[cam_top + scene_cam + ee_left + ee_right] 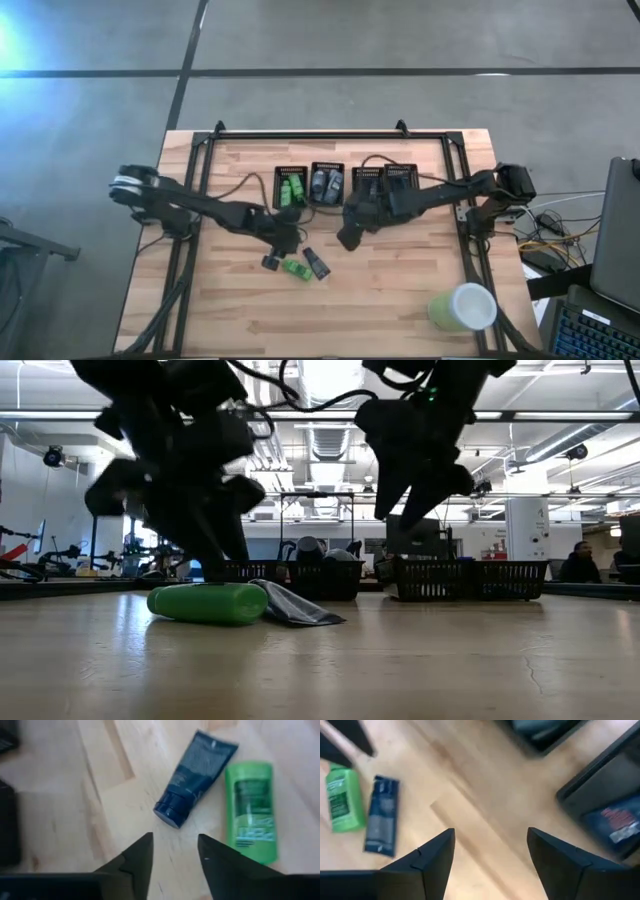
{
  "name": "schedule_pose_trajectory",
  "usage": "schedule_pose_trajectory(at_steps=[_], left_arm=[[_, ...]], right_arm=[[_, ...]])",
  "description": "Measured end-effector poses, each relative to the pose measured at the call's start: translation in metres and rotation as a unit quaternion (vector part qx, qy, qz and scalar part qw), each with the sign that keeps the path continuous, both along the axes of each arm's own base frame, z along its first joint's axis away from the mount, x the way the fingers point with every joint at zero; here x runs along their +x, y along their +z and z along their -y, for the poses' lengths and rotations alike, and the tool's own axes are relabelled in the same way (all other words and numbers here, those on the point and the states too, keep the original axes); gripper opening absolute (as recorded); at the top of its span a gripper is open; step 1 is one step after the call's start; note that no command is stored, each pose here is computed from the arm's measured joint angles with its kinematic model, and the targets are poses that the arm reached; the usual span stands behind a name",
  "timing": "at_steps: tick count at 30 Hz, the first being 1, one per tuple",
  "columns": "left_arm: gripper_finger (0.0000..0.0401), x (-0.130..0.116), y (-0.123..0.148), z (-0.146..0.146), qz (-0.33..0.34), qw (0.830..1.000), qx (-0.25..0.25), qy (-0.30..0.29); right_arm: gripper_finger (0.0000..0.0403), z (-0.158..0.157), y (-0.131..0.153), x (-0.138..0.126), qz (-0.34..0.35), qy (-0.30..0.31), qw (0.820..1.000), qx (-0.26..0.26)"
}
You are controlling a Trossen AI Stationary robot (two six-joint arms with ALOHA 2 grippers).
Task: Pick & Place Travel size toiletries
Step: Put the shave cream into the center right black basket
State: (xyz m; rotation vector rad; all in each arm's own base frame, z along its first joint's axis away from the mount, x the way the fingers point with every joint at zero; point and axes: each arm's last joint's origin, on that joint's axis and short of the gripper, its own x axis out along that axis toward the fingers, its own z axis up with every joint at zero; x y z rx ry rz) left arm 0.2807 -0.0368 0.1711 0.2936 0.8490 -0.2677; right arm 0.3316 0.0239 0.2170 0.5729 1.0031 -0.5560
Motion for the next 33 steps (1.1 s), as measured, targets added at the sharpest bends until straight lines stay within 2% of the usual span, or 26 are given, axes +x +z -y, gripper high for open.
schedule_pose_trajectory(at_steps=[6,10,16,24,28,33], left_arm=[[0.0102,0.017,-0.022,0.002,-0.033,0.998,0.041,-0.047],[0.0076,0.021,-0.029,0.002,-0.046,0.997,0.042,-0.048],[0.0061,0.026,-0.026,0.009,-0.041,0.996,-0.002,-0.083],[0.0062,0.043,-0.014,0.019,0.042,0.992,-0.023,-0.113],[0.0062,0.047,-0.026,0.024,0.020,0.990,-0.042,-0.131],[0.0062,0.046,-0.025,0.029,0.008,0.990,-0.038,-0.136]], right_arm=[[0.0228,-0.021,-0.007,-0.005,0.003,-0.039,0.999,0.032],[0.0227,-0.032,-0.010,-0.007,0.003,-0.057,0.997,0.045],[0.0246,-0.046,-0.015,-0.006,0.005,-0.043,0.998,0.050],[0.0272,-0.055,-0.019,-0.005,0.010,-0.040,0.998,0.056],[0.0285,-0.059,-0.019,-0.005,0.009,-0.012,0.998,0.058],[0.0302,-0.070,-0.018,-0.001,0.027,0.081,0.996,0.031]])
